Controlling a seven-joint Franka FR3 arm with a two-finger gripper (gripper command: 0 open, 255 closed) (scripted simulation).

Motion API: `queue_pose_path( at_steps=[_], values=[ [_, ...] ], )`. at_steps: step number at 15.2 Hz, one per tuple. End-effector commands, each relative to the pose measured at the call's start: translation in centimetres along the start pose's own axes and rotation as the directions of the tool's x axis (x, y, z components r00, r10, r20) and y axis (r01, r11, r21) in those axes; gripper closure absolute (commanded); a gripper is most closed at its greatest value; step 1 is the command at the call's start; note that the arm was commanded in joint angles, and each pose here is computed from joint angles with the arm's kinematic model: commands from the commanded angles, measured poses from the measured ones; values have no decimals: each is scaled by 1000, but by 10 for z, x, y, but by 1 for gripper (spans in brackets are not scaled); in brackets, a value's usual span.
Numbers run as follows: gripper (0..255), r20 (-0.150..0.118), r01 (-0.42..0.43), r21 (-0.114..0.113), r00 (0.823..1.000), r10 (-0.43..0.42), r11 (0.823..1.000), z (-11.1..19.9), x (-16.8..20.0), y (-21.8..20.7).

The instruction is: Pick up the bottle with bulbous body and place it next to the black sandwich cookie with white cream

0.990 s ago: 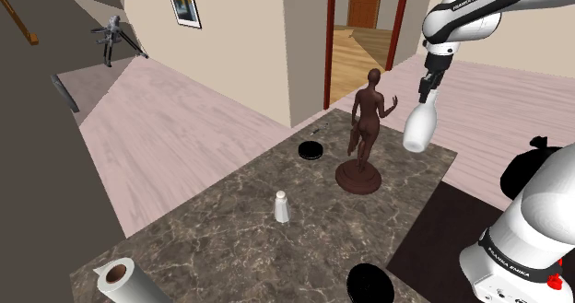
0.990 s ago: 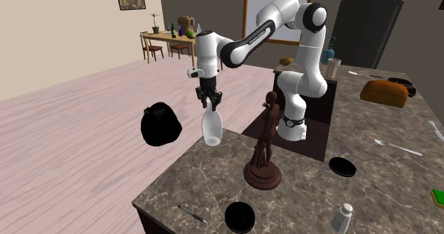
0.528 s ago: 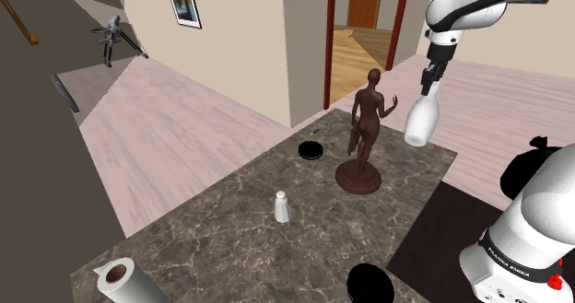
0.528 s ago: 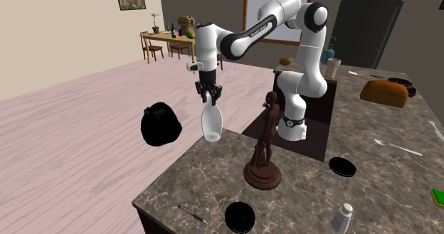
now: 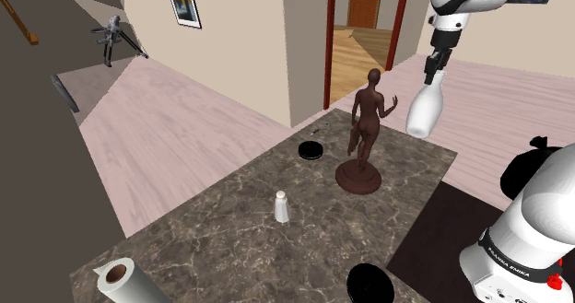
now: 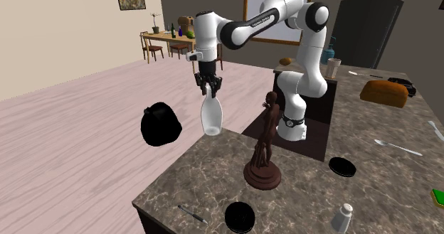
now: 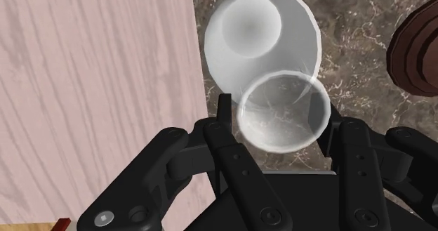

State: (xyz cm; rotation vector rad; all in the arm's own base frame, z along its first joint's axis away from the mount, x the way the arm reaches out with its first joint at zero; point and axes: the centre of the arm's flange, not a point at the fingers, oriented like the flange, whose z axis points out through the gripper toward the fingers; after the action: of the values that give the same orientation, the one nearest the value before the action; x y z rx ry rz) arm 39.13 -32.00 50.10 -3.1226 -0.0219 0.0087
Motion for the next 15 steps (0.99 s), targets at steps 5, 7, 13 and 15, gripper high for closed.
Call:
queue_pose_path(
  at_steps=[5,7,13,15],
  values=[
    [255,0,0,0,1000,0,1000,-33,-1,0],
    [255,0,0,0,1000,0,1000,-44,-1,0],
    [255,0,0,0,1000,0,1000,-76,-1,-1],
    [255,0,0,0,1000,0,1000,-86,-1,-1]
  ],
)
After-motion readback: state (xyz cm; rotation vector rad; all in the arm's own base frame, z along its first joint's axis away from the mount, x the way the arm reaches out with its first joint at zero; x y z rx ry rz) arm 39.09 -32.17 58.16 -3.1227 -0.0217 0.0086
